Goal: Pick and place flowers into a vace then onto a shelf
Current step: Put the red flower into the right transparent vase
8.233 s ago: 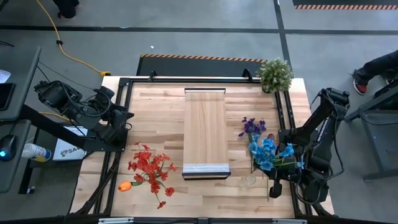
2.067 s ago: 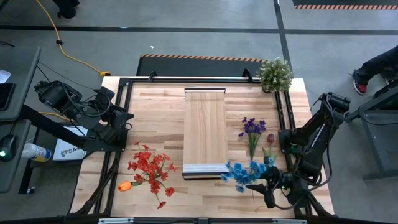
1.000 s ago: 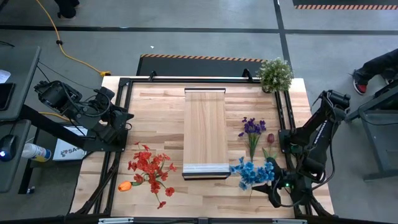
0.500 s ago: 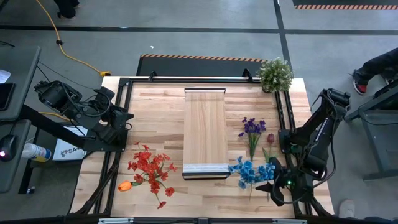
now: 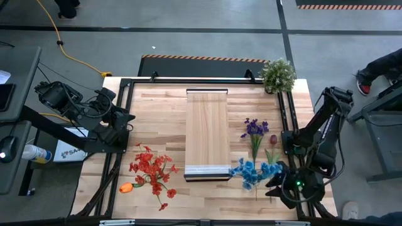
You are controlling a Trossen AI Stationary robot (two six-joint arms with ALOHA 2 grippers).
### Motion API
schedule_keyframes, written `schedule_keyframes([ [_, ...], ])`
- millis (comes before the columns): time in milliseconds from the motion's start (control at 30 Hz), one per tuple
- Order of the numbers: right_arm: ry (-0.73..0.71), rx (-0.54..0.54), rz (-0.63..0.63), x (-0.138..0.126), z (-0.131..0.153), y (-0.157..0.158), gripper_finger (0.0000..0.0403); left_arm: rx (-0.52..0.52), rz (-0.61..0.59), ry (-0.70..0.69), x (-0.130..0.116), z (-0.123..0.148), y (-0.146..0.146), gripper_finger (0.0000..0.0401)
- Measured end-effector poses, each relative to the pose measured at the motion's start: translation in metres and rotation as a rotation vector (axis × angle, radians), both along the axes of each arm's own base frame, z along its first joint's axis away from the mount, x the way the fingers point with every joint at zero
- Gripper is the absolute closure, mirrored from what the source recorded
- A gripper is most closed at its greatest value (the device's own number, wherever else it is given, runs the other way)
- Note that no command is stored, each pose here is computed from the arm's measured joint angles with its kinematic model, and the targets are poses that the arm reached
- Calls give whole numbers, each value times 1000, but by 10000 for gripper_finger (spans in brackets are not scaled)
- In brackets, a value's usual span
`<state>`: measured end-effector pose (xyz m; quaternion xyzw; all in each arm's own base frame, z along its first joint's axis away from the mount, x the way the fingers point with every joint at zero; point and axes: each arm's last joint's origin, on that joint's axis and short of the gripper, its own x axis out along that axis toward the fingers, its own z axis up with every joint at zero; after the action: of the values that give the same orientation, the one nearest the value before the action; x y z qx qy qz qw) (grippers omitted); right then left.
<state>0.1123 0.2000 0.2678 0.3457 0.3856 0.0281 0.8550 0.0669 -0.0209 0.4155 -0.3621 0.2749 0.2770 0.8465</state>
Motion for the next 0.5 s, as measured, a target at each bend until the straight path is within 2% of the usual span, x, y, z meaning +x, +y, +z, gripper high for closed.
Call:
schedule_keyframes([
  [100,8,21,1,-3,4,-4,227,0,0,0,0,0,0,82],
  [267,126,36,2,-10,2,-12,230,0,0,0,0,0,0,80],
  [500,134,32,1,-10,1,-12,228,5,0,8,3,0,-2,81],
])
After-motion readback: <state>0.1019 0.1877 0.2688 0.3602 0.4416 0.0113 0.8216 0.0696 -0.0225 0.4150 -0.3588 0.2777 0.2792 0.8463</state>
